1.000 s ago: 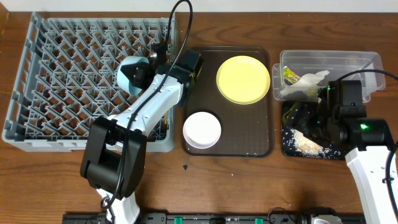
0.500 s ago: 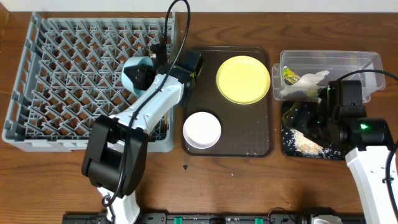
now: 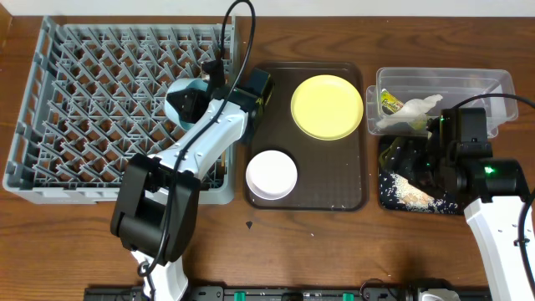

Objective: Sort waste into correct bins and load items into the dishwasher
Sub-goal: 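Carry the light-blue bowl to the dish rack and set it upright, then move the left gripper to the pink bowl and grasp its rim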

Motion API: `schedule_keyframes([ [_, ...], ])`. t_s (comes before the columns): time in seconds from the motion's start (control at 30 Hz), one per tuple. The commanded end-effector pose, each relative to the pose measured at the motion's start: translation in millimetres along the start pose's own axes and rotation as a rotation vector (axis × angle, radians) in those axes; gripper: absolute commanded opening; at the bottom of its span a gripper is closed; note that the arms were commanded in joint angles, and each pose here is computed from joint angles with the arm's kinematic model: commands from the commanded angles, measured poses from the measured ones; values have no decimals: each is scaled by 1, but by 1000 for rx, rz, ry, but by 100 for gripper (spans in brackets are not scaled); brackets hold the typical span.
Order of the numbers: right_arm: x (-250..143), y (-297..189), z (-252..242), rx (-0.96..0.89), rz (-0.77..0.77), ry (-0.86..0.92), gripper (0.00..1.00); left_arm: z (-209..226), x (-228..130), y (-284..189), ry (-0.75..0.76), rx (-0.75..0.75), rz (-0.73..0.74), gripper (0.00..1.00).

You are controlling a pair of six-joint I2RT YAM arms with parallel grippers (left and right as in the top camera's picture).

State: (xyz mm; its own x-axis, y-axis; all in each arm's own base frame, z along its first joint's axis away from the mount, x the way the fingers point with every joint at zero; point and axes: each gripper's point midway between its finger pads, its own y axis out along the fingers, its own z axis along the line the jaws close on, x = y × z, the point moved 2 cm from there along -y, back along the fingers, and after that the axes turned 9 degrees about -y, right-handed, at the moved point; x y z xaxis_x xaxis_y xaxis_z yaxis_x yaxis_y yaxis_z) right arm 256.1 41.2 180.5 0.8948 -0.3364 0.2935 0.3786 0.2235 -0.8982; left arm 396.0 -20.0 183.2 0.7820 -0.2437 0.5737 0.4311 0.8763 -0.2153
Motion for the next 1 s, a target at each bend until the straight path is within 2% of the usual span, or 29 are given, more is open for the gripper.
schedule_keyframes([
  [0.0,4,-3,-1,-3,-14,-5,83,10,6,-1,-3,121,-71,8],
  [0.47,4,-3,0,-2,-17,-6,83,-11,1,3,-32,53,-36,7],
  [0.97,6,-3,0,0,-23,-7,84,-23,-13,-5,103,18,-18,8],
])
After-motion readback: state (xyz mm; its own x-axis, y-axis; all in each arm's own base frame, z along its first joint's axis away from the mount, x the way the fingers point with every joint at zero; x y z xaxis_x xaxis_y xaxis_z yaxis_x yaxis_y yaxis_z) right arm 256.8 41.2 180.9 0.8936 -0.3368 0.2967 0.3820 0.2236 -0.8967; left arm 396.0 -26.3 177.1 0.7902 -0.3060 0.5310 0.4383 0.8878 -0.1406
